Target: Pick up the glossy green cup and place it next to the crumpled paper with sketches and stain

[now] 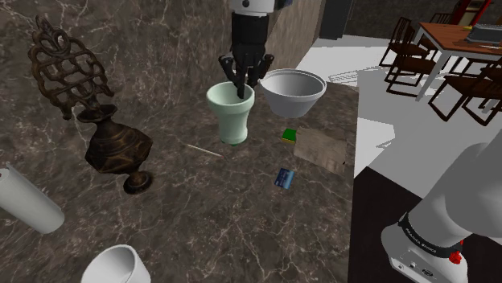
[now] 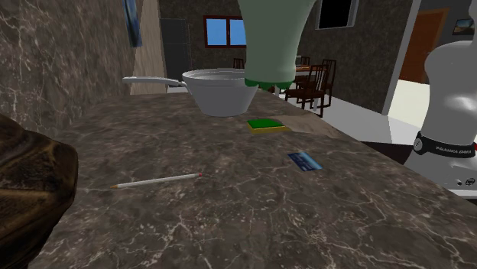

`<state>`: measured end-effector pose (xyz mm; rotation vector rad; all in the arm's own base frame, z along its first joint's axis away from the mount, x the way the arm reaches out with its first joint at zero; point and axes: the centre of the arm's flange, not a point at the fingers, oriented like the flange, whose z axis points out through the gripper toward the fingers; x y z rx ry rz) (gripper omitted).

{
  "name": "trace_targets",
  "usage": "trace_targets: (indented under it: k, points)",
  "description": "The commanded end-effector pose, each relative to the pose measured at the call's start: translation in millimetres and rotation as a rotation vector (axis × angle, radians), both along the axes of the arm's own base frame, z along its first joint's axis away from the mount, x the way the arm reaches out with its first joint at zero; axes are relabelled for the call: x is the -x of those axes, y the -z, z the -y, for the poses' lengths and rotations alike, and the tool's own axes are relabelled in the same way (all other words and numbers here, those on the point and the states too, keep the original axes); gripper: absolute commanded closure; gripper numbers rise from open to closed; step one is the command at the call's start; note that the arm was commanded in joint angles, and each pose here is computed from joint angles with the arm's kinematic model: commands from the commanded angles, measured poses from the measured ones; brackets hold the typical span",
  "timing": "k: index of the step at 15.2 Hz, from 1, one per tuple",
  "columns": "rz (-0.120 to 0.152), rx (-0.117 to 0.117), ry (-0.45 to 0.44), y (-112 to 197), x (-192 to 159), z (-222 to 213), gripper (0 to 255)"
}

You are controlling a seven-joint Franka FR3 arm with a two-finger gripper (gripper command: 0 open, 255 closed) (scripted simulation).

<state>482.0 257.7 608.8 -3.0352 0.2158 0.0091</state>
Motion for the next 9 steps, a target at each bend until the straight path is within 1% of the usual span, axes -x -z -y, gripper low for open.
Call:
trace_targets:
  k: [1,9]
  points:
    - [0.001,-0.002,-0.001,0.7,2.3,30.4,255]
    - [0.001,-0.002,-0.001,0.5,14.0,135.3,255]
